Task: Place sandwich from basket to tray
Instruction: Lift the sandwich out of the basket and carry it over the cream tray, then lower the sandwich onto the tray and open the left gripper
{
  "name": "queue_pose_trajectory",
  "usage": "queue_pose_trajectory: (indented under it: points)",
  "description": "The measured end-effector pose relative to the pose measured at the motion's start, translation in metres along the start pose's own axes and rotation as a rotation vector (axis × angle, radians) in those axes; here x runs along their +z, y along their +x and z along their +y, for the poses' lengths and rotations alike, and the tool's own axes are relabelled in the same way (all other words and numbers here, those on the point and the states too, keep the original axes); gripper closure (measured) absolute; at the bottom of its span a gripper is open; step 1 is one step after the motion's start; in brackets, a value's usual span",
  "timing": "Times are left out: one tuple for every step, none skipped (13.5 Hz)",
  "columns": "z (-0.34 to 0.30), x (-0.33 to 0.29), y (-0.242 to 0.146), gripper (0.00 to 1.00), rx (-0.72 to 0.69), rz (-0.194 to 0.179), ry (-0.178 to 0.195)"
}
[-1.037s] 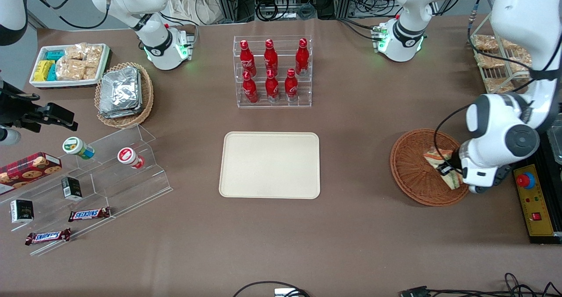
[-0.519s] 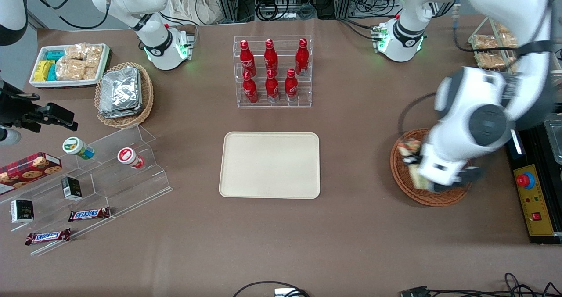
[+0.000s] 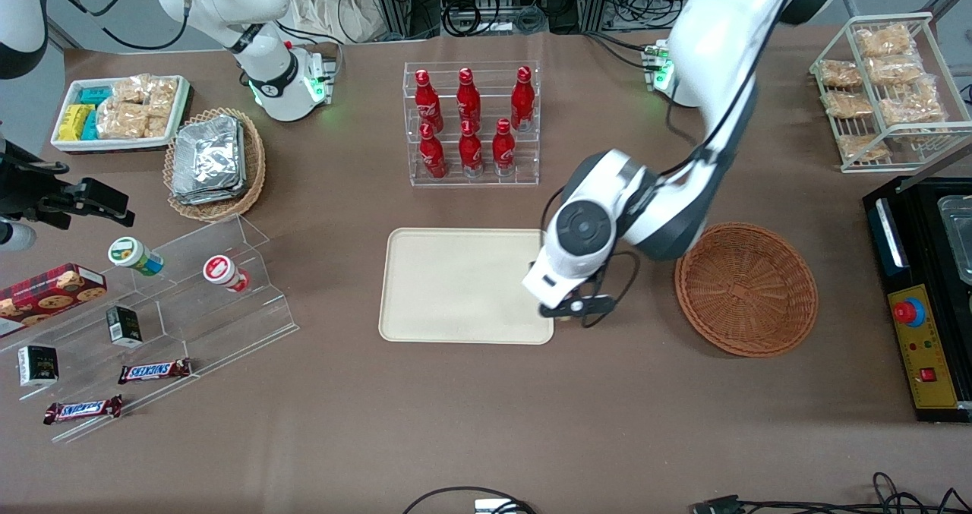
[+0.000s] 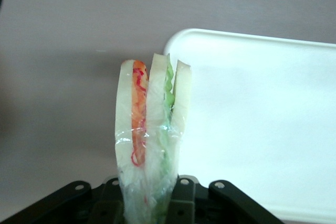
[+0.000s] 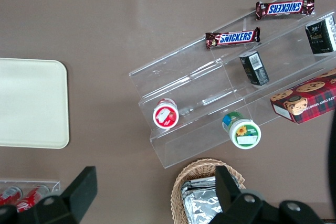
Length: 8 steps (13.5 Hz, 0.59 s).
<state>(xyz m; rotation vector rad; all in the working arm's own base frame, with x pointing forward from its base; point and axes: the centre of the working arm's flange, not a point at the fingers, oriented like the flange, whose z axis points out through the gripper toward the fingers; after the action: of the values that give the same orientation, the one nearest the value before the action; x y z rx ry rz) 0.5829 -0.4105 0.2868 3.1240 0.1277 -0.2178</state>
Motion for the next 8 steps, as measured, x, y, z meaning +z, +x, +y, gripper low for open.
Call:
queue_pose_trajectory:
  points:
    - [0.013,0.021,-0.002,0.79,-0.002,-0.003,-0.024]
    - [0.023,0.036,-0.006,0.79,0.001,-0.011,-0.027]
    - [0.03,0.047,-0.01,0.79,0.002,-0.019,-0.023]
    - [0.033,0.052,-0.011,0.79,0.003,-0.02,-0.025]
    - [0.033,0.055,-0.01,0.79,0.002,-0.018,-0.027]
    - [0.032,0.055,-0.009,0.79,-0.001,-0.017,-0.026]
    - [0.031,0.056,-0.008,0.74,-0.003,-0.016,-0.025]
    - [0.03,0.056,-0.008,0.74,-0.004,-0.015,-0.024]
